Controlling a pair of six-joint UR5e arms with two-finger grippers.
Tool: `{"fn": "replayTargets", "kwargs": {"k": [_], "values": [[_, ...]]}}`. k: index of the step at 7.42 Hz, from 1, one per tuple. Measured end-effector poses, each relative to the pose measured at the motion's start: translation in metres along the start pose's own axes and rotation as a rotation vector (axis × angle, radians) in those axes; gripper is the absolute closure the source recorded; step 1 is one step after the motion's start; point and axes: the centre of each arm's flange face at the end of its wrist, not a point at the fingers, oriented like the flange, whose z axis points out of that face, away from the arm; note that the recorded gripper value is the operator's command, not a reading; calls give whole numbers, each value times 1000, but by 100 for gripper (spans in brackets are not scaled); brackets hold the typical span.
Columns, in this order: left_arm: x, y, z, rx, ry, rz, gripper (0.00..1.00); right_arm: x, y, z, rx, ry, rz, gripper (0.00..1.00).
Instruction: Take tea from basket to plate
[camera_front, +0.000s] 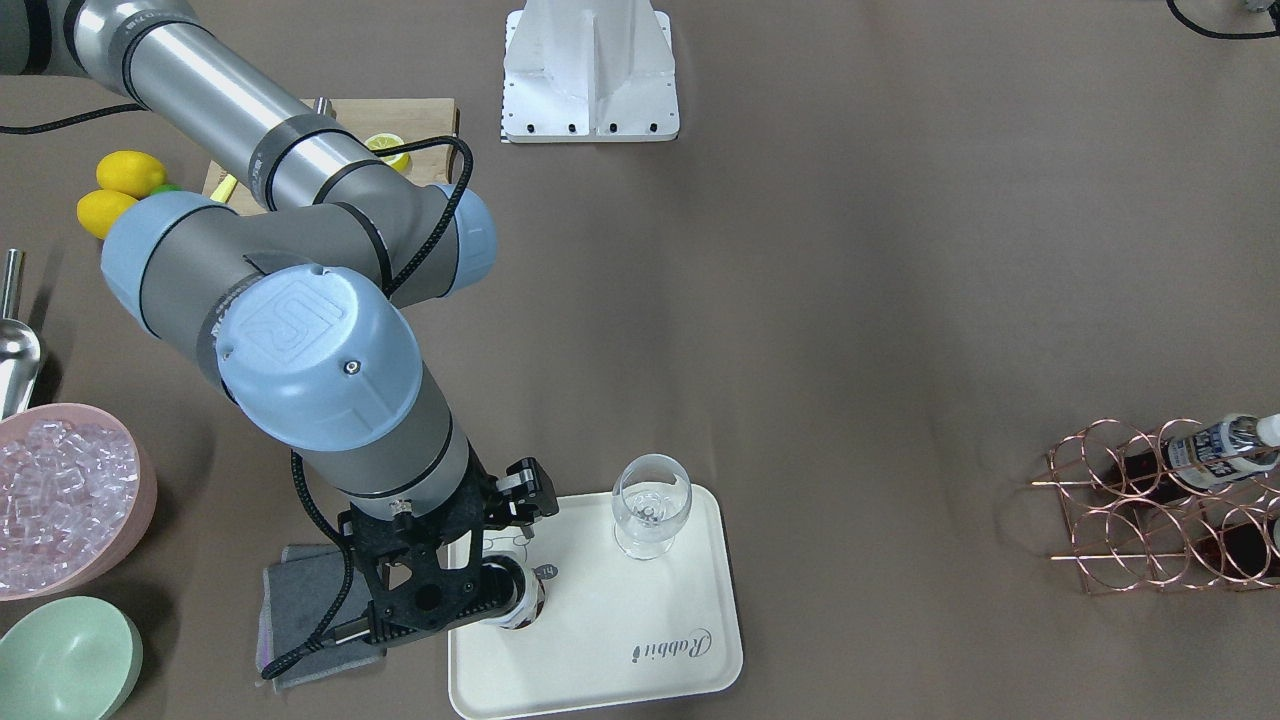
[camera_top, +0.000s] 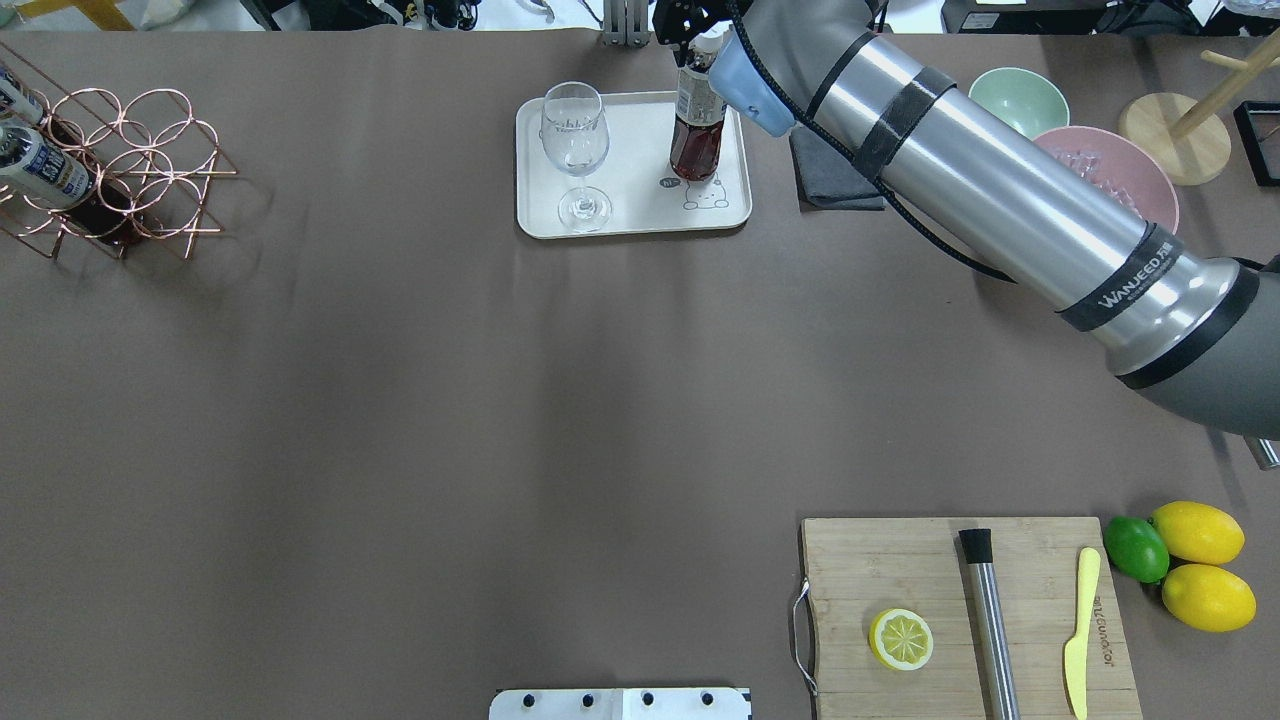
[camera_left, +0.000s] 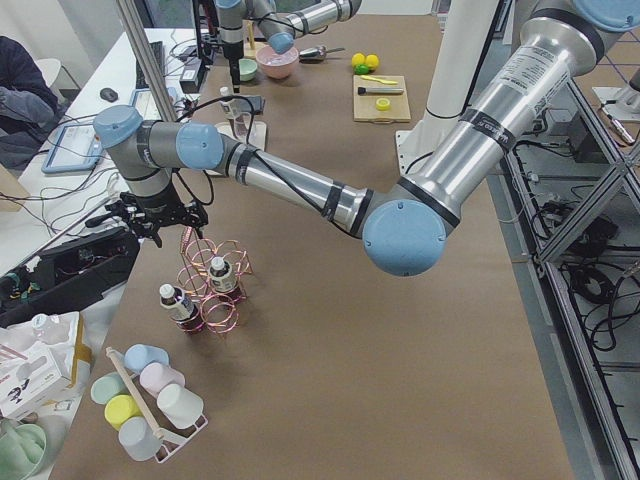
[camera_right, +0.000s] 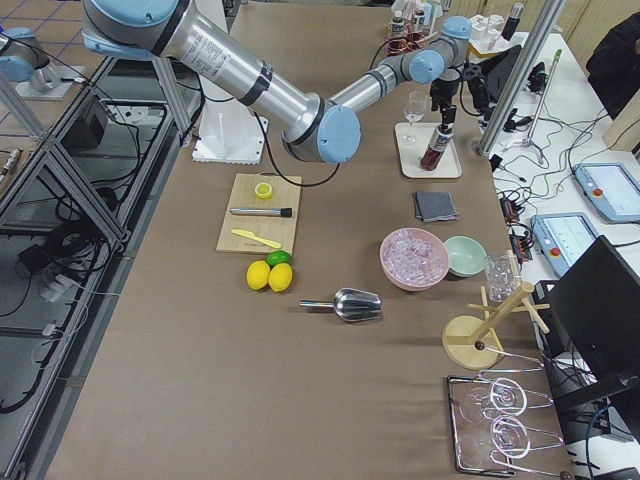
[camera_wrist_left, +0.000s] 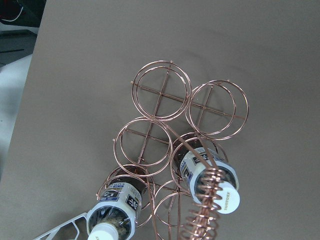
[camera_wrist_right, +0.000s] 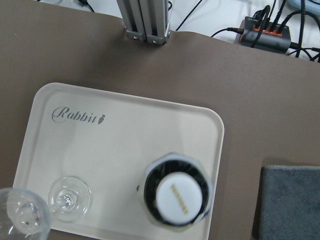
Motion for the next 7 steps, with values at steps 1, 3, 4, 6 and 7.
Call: {"fn": "replayTargets", "kwargs": {"k": [1, 3, 4, 6, 7], "values": [[1, -1, -3, 1, -1, -47, 2, 10, -6, -12, 15, 1, 6, 0], [5, -1, -14, 1, 2, -248, 2, 50, -11, -49, 44, 14, 42, 0], [7, 1, -22, 3, 1, -410, 2, 85, -6, -64, 50, 34, 56, 0], [8, 17, -44, 25, -8, -805, 2, 173, 20, -88, 35, 92, 21, 0], [9, 27, -51, 44, 14, -1004, 2, 216, 43, -101, 14, 118, -1, 0]]}}
